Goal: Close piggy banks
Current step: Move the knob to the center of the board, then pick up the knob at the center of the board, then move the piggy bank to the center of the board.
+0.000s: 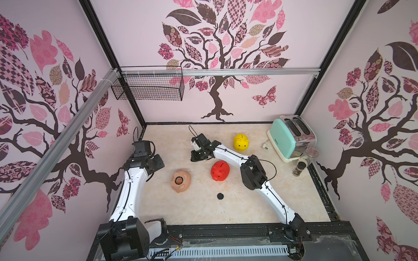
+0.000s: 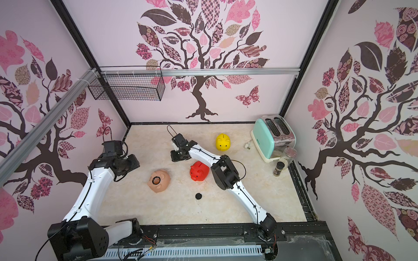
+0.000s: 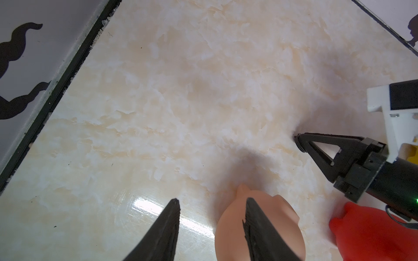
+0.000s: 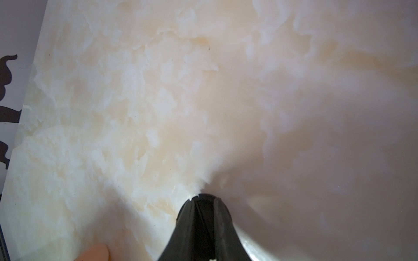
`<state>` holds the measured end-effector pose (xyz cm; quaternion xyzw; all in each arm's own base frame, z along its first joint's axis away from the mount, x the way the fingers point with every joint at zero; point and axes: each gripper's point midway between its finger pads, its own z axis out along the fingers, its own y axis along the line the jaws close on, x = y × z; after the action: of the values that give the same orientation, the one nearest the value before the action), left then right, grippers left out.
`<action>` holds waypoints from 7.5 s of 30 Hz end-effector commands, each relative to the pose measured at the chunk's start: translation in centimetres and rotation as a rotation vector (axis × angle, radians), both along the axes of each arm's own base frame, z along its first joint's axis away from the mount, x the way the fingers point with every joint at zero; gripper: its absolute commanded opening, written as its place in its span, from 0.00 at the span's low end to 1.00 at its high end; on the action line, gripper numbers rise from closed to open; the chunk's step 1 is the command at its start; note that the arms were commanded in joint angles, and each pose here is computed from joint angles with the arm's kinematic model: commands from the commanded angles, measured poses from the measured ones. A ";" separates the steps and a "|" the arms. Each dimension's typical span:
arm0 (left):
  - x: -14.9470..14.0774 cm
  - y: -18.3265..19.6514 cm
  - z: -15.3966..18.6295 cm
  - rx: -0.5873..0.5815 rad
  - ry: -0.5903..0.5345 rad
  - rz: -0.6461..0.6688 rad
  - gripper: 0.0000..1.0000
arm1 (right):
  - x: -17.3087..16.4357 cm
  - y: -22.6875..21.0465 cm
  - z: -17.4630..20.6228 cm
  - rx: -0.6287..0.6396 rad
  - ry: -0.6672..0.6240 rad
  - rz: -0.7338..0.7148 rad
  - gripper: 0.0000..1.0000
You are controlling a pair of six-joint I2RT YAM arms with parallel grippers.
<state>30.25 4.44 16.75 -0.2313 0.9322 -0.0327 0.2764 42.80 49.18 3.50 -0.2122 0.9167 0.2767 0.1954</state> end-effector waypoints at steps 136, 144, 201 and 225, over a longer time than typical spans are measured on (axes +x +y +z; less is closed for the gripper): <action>-0.4 -5.0 -5.6 -0.529 -0.101 0.168 0.63 | -10.9 -11.2 19.2 0.066 -0.040 -0.053 0.00; -1.4 -4.8 -8.0 -0.577 -0.074 0.262 0.65 | -15.9 -7.9 18.8 0.076 0.003 0.025 0.00; -6.6 -6.2 -12.5 -0.632 0.136 0.348 0.48 | -19.7 -2.0 18.0 0.123 0.037 0.104 0.00; -6.9 -5.7 -12.9 -0.600 0.164 0.382 0.52 | -19.9 1.0 14.3 0.083 0.070 0.098 0.00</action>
<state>23.11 -1.56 3.64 -0.4745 0.8379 -0.2434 0.1161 22.91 49.10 16.41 -0.2411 0.9045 0.3221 0.1416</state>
